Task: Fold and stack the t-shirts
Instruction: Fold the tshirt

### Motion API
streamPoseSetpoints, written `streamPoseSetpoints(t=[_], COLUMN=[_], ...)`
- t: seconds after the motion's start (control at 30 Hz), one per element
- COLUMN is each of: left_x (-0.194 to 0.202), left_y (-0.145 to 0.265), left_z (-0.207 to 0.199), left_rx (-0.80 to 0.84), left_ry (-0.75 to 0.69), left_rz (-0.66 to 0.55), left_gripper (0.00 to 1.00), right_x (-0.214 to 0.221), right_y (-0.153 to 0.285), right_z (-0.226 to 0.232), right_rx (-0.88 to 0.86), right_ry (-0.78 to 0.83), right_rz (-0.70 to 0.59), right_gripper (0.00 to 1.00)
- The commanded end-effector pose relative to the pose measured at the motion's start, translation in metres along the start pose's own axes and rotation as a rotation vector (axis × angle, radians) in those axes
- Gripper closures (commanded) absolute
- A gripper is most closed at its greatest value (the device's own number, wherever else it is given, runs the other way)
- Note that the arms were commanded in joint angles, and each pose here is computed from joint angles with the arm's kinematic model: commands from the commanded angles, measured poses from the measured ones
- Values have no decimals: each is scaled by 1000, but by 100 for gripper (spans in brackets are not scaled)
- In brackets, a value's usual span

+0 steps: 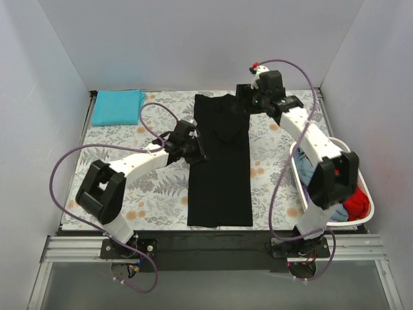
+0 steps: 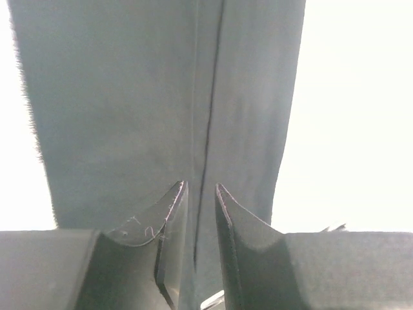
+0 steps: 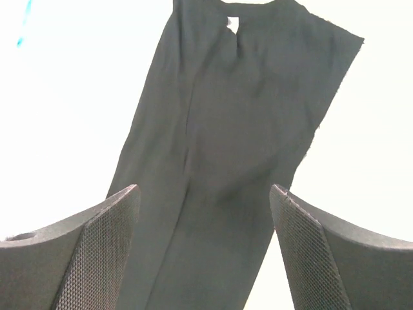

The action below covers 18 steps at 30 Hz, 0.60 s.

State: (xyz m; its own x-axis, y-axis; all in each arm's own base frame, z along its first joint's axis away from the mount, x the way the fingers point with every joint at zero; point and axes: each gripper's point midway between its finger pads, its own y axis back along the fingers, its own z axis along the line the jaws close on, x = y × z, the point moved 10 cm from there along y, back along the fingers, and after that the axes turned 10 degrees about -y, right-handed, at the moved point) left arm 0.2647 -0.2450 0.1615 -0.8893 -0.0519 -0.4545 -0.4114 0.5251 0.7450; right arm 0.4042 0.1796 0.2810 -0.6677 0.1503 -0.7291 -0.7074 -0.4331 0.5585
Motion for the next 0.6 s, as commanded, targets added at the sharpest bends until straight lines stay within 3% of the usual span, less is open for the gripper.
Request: streamPoseSetpoints(t=[0.0,0.17,0.4,0.57], left_x=[-25,7,49,69], left_y=[49,59,60,69], left_z=[-6,32,44,49], left_rx=[-36,-230,-157,-113], left_ry=[28,113,177,163], left_rz=[-178,-177,-47,13], left_gripper=[78,84,87,84], right_x=[62,129,184,218], right_y=[38,94,115,126], right_z=[-10,-13,-22,-17], right_rx=[73,124,111,52], right_ry=[-71,-100,-138,-141], right_rz=[100,103,180,281], right_gripper=[15,19,25,29])
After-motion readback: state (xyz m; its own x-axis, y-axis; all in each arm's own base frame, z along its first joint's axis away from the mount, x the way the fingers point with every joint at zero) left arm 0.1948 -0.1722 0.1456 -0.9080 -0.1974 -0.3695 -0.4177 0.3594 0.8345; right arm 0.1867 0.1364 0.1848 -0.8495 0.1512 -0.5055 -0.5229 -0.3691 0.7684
